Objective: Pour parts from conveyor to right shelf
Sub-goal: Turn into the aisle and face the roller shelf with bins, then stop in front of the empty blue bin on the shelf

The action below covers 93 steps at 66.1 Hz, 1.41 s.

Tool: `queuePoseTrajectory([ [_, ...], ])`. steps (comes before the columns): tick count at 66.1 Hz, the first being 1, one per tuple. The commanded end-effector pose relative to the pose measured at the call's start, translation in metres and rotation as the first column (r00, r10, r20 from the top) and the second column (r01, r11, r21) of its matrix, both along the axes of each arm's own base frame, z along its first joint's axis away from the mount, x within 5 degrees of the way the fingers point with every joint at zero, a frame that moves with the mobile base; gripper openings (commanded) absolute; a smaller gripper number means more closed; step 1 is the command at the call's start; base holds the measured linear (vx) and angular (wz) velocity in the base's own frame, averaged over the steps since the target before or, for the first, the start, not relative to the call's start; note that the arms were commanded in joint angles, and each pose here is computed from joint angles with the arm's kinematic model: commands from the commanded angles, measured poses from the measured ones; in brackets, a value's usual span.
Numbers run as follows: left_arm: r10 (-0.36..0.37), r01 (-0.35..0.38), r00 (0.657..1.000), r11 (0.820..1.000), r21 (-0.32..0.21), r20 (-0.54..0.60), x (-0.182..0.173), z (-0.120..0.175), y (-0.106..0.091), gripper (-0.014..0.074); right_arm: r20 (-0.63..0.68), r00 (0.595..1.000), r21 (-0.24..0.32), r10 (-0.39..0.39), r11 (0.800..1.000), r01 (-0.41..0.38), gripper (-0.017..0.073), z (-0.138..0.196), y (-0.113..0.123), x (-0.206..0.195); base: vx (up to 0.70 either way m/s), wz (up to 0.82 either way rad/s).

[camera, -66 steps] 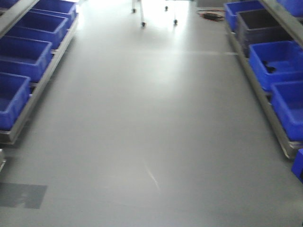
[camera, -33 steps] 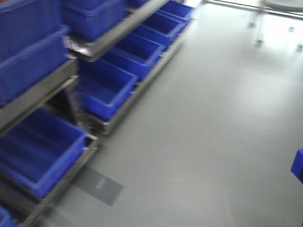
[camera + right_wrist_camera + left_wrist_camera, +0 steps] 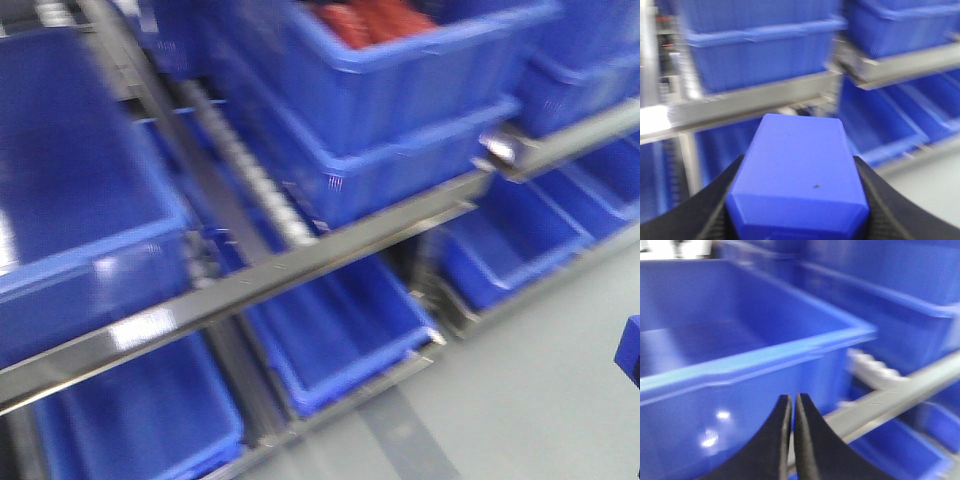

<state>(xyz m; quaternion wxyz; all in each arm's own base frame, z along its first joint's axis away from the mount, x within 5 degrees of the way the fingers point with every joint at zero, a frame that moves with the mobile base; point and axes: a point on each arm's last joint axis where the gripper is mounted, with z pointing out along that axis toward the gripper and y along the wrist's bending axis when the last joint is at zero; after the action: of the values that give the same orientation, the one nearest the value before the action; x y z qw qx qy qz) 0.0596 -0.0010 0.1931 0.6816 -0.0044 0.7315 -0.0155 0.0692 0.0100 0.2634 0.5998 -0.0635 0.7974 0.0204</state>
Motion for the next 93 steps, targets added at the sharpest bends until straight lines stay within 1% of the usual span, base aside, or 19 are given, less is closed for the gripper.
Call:
queuePoseTrajectory([
  [1,-0.007,0.008,0.997,1.000,-0.018,0.082,0.0009,0.0129,-0.0005,-0.0006,0.094,0.995,0.008,-0.026,1.000,0.025,-0.0005,0.0155,-0.0020,0.0019,0.22,0.86],
  [24,-0.007,0.008,0.997,1.000,-0.018,0.082,0.0009,0.0129,-0.0005,-0.0006,0.094,0.995,0.008,-0.026,1.000,0.025,-0.0005,0.0155,-0.0020,0.0019,0.19,0.73],
  [42,-0.007,0.008,0.997,1.000,-0.018,0.082,0.0009,0.0129,-0.0005,-0.0006,0.094,0.995,0.008,-0.026,1.000,0.025,-0.0005,0.0155,-0.0020,0.0019,0.15,0.50],
  [64,-0.007,0.008,0.997,1.000,-0.018,0.082,0.0009,0.0129,-0.0005,-0.0006,0.094,0.995,0.008,-0.026,1.000,0.025,-0.0005,0.0155,-0.0020,0.0019,0.15,0.22],
  [93,-0.007,0.008,0.997,1.000,-0.018,0.082,0.0009,0.0129,-0.0005,-0.0006,0.094,0.995,0.008,-0.026,1.000,0.025,-0.0005,0.0155,-0.0020,0.0019,0.07,0.05],
])
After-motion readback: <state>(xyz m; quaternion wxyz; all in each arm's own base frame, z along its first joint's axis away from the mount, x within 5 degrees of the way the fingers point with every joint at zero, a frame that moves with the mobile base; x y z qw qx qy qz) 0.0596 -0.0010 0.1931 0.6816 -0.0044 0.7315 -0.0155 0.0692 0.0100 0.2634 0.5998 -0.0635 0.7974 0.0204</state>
